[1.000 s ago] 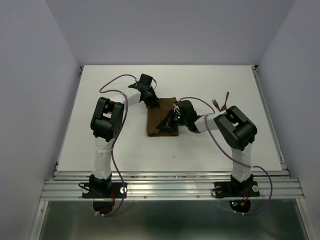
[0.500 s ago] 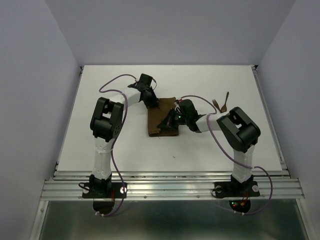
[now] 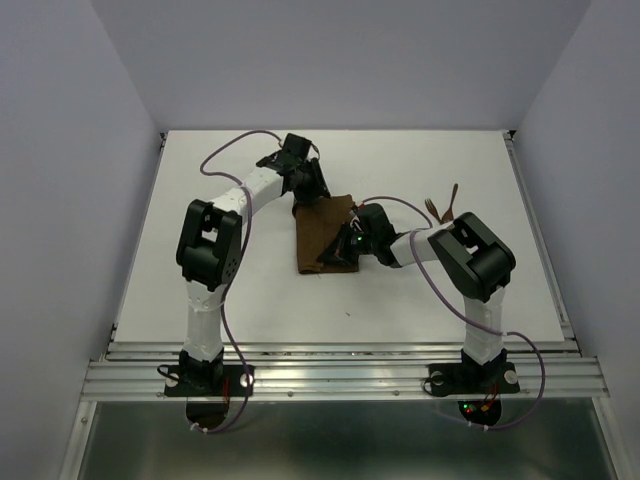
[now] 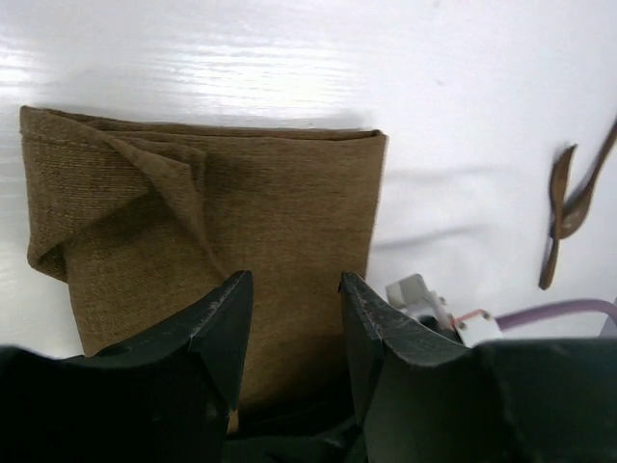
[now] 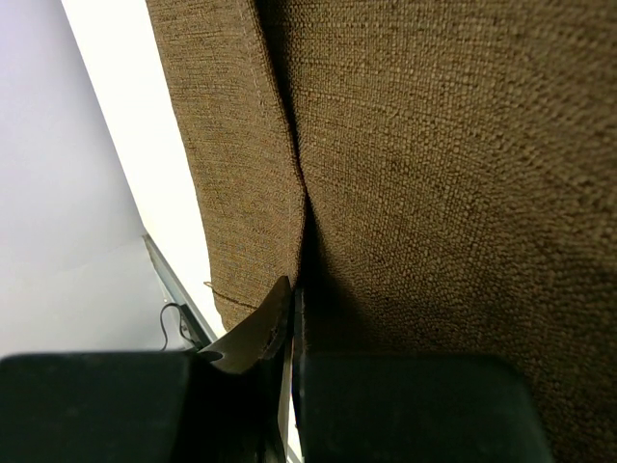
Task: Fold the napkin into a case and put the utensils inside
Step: Fold the lower triangle-folded napkin at the center of the board.
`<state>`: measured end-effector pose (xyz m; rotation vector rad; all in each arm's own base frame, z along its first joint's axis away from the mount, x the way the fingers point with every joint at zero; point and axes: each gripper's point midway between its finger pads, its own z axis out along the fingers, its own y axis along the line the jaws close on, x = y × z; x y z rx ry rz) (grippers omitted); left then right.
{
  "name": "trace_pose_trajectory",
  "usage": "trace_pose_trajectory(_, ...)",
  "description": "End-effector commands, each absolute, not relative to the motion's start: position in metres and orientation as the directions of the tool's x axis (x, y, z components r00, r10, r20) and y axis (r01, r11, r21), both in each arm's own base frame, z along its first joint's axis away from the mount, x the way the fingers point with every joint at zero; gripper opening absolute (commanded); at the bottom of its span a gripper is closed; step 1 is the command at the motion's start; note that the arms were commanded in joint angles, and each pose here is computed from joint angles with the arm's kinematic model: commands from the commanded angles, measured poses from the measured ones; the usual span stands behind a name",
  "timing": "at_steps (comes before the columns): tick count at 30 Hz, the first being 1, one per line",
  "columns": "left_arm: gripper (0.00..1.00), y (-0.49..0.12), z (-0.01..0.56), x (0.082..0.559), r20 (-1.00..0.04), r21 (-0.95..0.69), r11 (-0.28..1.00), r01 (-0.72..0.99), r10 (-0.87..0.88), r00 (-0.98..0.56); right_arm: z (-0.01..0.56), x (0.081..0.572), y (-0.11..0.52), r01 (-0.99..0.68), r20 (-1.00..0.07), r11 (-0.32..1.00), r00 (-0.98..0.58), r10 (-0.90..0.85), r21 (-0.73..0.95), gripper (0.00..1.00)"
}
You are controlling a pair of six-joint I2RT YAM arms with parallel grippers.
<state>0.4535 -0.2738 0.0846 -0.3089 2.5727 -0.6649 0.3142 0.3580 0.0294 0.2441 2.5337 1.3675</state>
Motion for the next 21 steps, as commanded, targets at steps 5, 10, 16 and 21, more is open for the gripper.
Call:
trace_pose_trajectory(5, 0.47, -0.271, 0.173, 0.432, -0.522, -0.510, 0.857, 0.071, -0.242, -0.818, 0.024, 0.311, 0.358, 0.006, -0.154, 0.553, -0.958, 0.242, 0.833, 0.01)
trace_pose_trajectory(10, 0.15, -0.251, 0.138, 0.392, -0.485, -0.475, 0.877, 0.066, -0.198, -0.852, 0.023, 0.311, 0.358, 0.001, -0.155, 0.554, -0.960, 0.233, 0.832, 0.01)
trace_pose_trajectory(16, 0.00, -0.237, 0.096, 0.352, -0.419, -0.468, 0.882, 0.055, -0.167, -0.892, 0.022, 0.311, 0.359, 0.004, -0.151, 0.556, -0.961, 0.232, 0.831, 0.01)
trace_pose_trajectory(21, 0.00, -0.227, 0.071, 0.339, -0.392, -0.431, 0.901, 0.040, -0.147, -0.908, 0.024, 0.312, 0.360, 0.001, -0.151, 0.553, -0.961, 0.230, 0.833, 0.01)
